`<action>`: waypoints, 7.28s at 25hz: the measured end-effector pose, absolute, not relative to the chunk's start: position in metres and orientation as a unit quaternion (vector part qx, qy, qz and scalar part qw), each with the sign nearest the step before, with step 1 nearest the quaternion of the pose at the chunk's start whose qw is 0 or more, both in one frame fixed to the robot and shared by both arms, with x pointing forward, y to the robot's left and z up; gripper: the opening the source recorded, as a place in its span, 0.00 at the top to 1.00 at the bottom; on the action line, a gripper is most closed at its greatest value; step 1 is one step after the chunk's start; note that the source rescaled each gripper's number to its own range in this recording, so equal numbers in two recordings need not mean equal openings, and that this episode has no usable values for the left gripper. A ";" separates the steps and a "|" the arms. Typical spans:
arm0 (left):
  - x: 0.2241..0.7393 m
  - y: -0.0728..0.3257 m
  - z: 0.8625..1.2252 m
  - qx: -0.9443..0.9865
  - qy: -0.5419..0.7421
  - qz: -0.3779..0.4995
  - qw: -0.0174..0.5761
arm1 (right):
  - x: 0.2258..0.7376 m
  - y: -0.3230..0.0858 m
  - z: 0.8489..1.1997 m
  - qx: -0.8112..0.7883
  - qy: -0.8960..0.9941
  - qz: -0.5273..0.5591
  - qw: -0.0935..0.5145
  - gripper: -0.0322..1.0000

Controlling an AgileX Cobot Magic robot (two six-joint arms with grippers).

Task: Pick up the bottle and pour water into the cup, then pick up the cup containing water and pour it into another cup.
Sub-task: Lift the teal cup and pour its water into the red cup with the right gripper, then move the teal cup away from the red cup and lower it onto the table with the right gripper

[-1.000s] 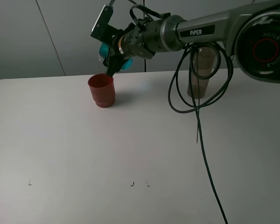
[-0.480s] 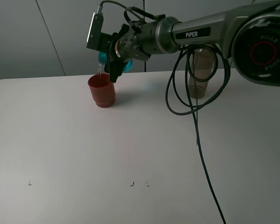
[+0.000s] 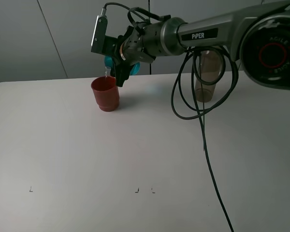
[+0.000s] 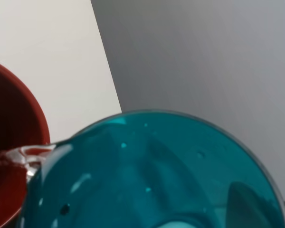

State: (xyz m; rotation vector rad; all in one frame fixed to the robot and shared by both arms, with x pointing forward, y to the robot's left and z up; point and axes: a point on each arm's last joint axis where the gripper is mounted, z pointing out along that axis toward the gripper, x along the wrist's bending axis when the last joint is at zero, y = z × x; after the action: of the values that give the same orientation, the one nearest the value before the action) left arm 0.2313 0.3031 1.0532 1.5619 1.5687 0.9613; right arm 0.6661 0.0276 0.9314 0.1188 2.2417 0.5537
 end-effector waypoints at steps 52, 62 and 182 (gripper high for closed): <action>0.231 0.303 1.053 0.605 0.607 0.372 0.356 | 0.669 0.033 0.941 -0.146 0.846 0.132 0.495 0.90; 0.231 0.303 1.053 0.605 0.607 0.372 0.356 | 0.668 0.038 0.944 -0.205 0.824 0.132 0.512 0.90; 0.231 0.303 1.053 0.607 0.605 0.373 0.355 | 0.628 0.008 1.058 0.363 0.816 0.356 0.276 0.90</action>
State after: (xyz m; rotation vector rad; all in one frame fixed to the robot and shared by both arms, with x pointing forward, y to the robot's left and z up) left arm 0.2313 0.3031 1.0532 1.5682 1.5643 0.9650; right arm 0.6279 0.0080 1.0578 0.9763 2.1916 0.9561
